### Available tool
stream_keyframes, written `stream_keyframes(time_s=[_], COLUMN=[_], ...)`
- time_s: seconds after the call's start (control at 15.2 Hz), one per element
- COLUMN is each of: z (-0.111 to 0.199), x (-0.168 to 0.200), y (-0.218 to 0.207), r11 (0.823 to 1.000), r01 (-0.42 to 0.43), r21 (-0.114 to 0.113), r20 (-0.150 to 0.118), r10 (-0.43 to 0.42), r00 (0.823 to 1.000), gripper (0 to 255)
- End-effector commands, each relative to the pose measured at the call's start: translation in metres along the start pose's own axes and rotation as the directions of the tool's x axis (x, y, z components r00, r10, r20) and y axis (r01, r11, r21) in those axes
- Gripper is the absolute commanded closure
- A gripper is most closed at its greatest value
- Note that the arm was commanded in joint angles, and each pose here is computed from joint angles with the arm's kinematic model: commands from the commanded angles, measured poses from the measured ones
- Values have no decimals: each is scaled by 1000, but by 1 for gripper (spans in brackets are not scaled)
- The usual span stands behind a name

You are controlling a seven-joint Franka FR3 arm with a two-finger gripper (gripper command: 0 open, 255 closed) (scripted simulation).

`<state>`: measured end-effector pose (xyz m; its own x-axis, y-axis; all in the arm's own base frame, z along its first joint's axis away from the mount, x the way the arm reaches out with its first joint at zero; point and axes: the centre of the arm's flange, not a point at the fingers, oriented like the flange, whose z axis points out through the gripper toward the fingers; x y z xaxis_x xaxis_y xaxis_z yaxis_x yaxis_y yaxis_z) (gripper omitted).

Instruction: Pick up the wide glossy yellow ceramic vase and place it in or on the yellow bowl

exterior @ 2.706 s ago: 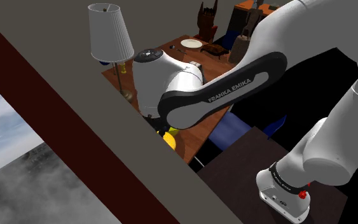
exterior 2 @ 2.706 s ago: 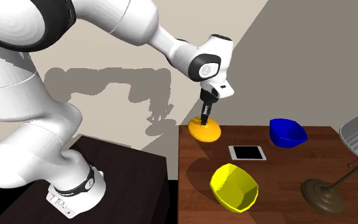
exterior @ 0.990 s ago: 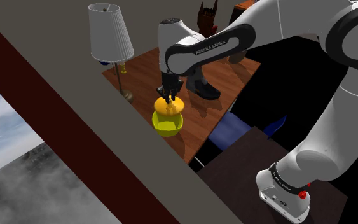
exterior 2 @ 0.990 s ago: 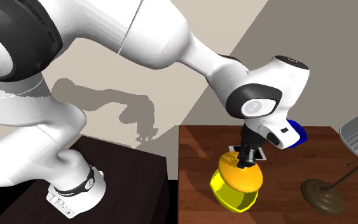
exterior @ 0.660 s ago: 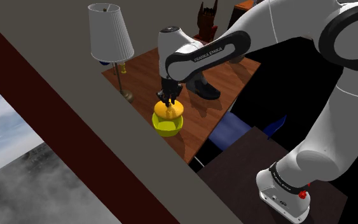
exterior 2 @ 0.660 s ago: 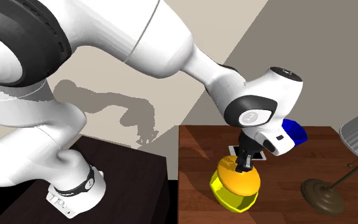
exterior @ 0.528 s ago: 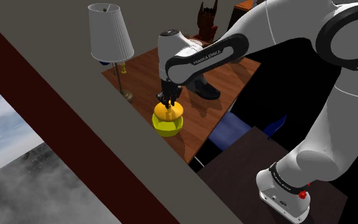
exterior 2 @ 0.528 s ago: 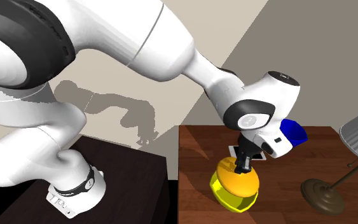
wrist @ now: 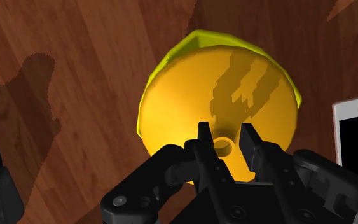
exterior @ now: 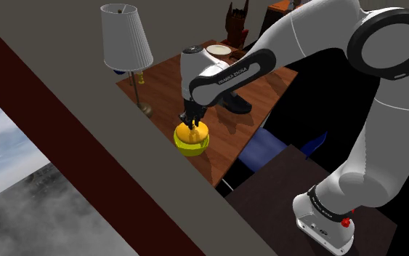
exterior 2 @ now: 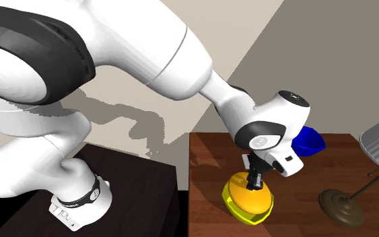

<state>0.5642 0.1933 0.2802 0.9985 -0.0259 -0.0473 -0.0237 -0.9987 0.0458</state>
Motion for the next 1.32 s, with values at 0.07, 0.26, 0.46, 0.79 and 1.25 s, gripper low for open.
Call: stream_keyframes(time_s=[0.07,0.26,0.46,0.79,1.25], z=[2,2,2,-12,-48], x=[-1,-1,-1,-1,-1], y=[0,0,0,0,0], r11=[1000,1000,1000,1000,1000], r01=[0,0,0,0,0], r21=[0,0,0,0,0], r20=[-1,-1,-1,-1,-1], r10=[0,0,0,0,0], r00=[1000,1000,1000,1000,1000], gripper=[255,255,0,0,0])
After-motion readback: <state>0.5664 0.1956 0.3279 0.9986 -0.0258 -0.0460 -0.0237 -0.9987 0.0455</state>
